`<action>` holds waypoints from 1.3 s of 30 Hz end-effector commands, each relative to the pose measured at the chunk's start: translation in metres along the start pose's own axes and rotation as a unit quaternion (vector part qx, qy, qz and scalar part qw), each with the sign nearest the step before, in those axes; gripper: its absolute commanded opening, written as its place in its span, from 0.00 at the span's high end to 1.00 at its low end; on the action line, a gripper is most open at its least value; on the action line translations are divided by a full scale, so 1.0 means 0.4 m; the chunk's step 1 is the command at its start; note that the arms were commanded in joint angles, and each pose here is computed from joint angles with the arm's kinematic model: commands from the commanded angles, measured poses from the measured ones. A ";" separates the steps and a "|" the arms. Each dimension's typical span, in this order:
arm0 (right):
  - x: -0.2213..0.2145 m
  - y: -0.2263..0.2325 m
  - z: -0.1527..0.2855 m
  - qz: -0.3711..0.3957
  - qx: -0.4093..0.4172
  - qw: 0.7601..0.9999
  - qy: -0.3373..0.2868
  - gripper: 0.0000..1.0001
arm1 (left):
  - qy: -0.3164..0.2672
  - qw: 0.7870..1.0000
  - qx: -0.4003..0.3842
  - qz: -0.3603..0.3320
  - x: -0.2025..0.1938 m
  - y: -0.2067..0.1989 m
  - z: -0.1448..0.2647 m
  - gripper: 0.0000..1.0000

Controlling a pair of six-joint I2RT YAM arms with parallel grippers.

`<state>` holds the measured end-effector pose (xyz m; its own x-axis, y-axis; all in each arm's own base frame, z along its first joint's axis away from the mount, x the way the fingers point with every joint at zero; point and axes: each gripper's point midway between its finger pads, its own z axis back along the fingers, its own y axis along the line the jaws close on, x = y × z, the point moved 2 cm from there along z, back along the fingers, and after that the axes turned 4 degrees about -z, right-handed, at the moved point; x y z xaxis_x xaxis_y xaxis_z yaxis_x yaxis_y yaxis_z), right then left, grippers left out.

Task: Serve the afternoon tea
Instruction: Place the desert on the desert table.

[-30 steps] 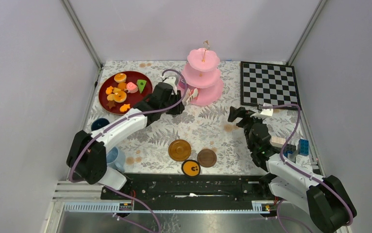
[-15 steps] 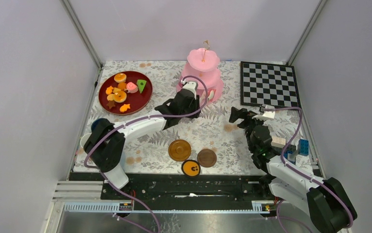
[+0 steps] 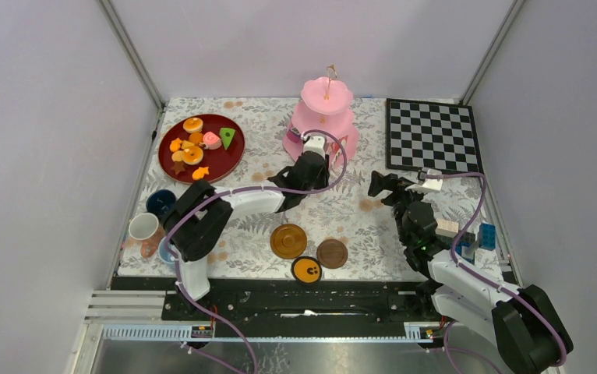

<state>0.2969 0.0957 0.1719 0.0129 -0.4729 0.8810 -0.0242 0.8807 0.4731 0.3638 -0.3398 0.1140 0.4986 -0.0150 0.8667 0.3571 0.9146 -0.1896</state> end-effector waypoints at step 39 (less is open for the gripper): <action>0.026 -0.001 -0.006 -0.022 -0.001 0.999 -0.026 0.00 | -0.086 0.994 0.060 0.002 0.126 -0.008 -0.168 0.83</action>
<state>0.2972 0.0947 0.1680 0.0197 -0.4853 0.8741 -0.0152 0.8741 0.4856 0.4270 -0.3668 0.0998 0.4053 -0.0222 0.9139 0.2788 0.9551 -0.1005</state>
